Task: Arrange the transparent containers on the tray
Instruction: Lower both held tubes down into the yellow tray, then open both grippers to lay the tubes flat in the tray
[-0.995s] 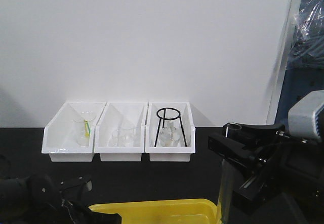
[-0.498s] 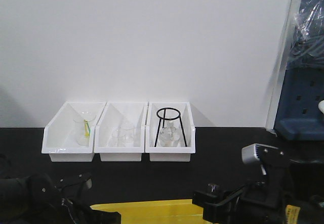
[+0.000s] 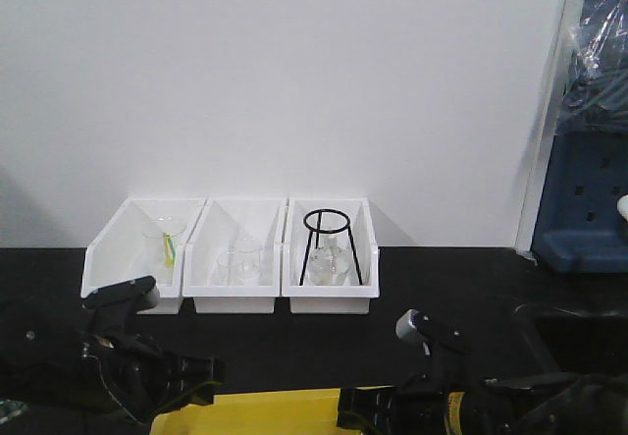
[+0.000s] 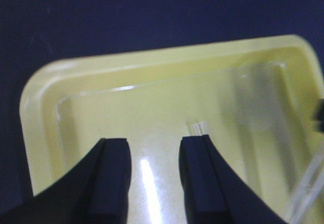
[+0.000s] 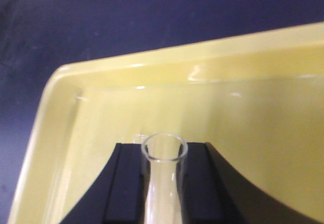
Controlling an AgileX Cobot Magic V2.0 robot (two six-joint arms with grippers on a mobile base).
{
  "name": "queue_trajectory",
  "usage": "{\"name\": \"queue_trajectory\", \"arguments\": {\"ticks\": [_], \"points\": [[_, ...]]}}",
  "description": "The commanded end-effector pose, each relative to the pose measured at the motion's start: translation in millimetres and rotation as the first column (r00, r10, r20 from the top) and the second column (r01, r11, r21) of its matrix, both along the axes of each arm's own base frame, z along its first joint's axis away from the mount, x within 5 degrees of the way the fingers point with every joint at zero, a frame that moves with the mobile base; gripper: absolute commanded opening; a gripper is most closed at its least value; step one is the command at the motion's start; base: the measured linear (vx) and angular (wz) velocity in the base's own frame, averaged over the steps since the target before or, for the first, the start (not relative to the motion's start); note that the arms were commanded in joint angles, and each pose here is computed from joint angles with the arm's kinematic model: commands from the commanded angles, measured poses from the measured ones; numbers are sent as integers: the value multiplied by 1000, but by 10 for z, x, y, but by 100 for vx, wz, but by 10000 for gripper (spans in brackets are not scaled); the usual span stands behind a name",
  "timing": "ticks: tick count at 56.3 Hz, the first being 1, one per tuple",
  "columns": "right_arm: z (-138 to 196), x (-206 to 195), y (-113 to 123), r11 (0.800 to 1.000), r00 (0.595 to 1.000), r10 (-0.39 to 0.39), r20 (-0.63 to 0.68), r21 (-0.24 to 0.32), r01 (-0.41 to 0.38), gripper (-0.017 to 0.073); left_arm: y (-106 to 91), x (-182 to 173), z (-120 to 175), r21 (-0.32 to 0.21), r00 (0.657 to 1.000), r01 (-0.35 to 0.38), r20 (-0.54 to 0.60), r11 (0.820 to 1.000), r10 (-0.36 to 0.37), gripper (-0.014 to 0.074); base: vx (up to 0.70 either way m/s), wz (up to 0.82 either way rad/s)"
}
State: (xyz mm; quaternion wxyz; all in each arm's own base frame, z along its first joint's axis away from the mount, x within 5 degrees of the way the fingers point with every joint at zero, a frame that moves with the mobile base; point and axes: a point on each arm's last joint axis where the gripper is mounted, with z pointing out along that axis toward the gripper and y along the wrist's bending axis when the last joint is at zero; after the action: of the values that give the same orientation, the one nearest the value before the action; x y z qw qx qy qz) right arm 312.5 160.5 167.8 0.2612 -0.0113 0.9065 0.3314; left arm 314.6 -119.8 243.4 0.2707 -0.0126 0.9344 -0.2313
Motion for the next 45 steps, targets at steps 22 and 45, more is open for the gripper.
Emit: {"name": "queue_trajectory", "arguments": {"ticks": [22, 45], "points": [[-172, 207, 73, 1000, 998, -22, -55, 5, 22, -3, 51, -148, 655, -62, 968, -12, 248, 998, 27, 372, 0, 0], [-207, 237, 22, 996, 996, -76, -45, -39, 75, 284, 47, -154, 651, -77, 972, -20, 231, 997, 37, 372, 0, 0]]}}
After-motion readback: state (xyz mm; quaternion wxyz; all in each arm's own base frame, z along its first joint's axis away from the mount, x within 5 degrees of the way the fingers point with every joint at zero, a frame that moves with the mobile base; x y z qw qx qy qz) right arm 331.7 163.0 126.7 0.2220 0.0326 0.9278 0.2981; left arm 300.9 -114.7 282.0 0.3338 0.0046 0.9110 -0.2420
